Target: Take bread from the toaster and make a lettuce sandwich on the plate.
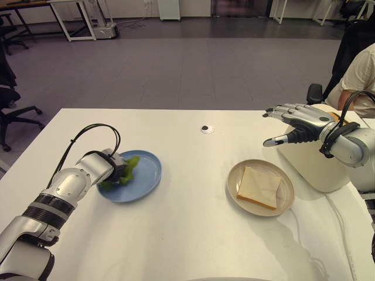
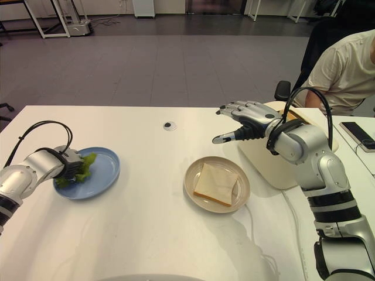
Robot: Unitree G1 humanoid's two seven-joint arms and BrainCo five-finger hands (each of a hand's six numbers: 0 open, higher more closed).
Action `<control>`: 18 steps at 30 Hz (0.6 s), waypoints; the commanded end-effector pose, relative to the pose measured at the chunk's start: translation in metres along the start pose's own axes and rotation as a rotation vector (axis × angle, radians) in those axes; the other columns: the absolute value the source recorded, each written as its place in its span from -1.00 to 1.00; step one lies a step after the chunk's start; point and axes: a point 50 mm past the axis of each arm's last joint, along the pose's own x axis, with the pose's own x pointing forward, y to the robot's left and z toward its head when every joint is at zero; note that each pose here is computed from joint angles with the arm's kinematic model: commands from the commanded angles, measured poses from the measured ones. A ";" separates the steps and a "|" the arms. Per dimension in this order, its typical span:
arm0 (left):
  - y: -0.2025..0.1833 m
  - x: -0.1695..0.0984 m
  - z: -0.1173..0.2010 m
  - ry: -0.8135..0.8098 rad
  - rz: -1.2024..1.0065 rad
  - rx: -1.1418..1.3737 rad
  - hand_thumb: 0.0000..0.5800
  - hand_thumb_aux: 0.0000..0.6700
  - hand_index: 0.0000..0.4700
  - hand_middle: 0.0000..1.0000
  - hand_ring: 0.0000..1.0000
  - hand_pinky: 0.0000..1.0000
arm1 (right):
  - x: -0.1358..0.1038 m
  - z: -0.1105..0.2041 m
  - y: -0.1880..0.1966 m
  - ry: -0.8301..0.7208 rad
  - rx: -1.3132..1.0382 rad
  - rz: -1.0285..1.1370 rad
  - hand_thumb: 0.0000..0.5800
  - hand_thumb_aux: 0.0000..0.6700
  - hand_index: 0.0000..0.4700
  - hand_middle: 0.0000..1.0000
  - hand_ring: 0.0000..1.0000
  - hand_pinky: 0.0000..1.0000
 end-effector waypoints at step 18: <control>0.127 -0.071 0.080 -0.393 0.541 0.000 1.00 1.00 1.00 -1.00 -1.00 -1.00 | -0.003 -0.010 -0.003 0.072 -0.028 -0.030 -1.00 -1.00 -1.00 -1.00 -1.00 -1.00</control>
